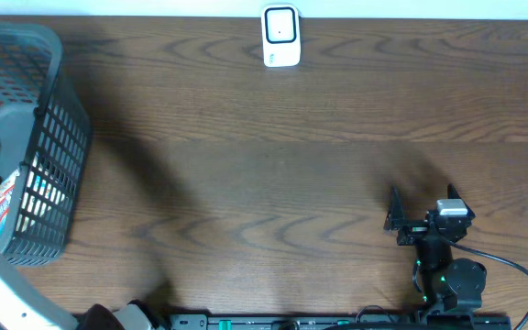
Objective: Scan the item barcode
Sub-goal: 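Grasp the small orange packet in the basket with the left gripper, then carry the orange packet to the scanner and set it on the table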
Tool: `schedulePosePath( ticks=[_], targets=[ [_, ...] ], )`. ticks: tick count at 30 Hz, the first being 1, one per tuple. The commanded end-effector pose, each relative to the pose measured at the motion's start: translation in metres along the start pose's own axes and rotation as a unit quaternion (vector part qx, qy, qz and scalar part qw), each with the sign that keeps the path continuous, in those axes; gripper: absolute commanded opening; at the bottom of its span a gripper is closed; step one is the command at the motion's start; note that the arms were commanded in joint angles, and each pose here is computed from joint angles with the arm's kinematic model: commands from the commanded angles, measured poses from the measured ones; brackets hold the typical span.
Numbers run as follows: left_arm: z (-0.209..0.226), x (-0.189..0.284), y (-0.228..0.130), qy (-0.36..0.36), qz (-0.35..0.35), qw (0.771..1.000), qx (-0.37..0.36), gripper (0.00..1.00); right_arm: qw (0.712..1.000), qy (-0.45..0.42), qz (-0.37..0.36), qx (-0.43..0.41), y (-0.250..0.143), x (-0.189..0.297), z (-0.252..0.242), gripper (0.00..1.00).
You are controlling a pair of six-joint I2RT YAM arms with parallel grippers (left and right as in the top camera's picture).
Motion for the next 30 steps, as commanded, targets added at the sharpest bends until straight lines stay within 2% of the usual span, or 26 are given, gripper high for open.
schedulePosePath(
  ticks=[1, 6, 7, 12, 17, 25, 30],
  targets=[
    [-0.049, -0.015, -0.036, -0.099, 0.095, 0.99, 0.012, 0.07, 1.0, -0.003, 0.001, 0.003, -0.001, 0.0, -0.001, 0.99],
    [-0.095, -0.044, -0.086, -0.126, 0.173, 0.975, -0.053, 0.07, 1.0, -0.003, 0.001, 0.003, -0.001, 0.0, -0.001, 0.99],
    [-0.11, -0.059, -0.11, -0.121, 0.199, 0.969, -0.078, 0.07, 1.0, -0.003, 0.001, 0.003, -0.001, 0.0, -0.001, 0.99],
    [-0.139, -0.098, -0.177, -0.079, 0.25, 0.954, -0.146, 0.07, 1.0, -0.003, 0.001, 0.003, -0.001, 0.0, -0.001, 0.99],
    [-0.15, -0.141, -0.242, -0.007, 0.269, 0.942, -0.201, 0.08, 1.0, -0.003, 0.001, 0.003, -0.001, 0.0, -0.001, 0.99],
    [-0.162, -0.204, -0.344, -0.001, 0.33, 0.913, -0.241, 0.08, 1.0, -0.003, 0.001, 0.003, -0.001, 0.0, -0.001, 0.99],
    [-0.147, -0.244, -0.402, 0.028, 0.364, 0.9, -0.238, 0.09, 1.0, -0.003, 0.001, 0.003, -0.001, 0.0, -0.001, 0.99]
  ],
)
Point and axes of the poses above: each gripper's point midway between its finger pads, its own x axis back along the fingers, its own z axis along the line the jaws close on, y = z × x, the point moved 7 cm from there along x, back along the fingers, and after that the axes turned 2 degrees about -x, right-handed, at the moved point
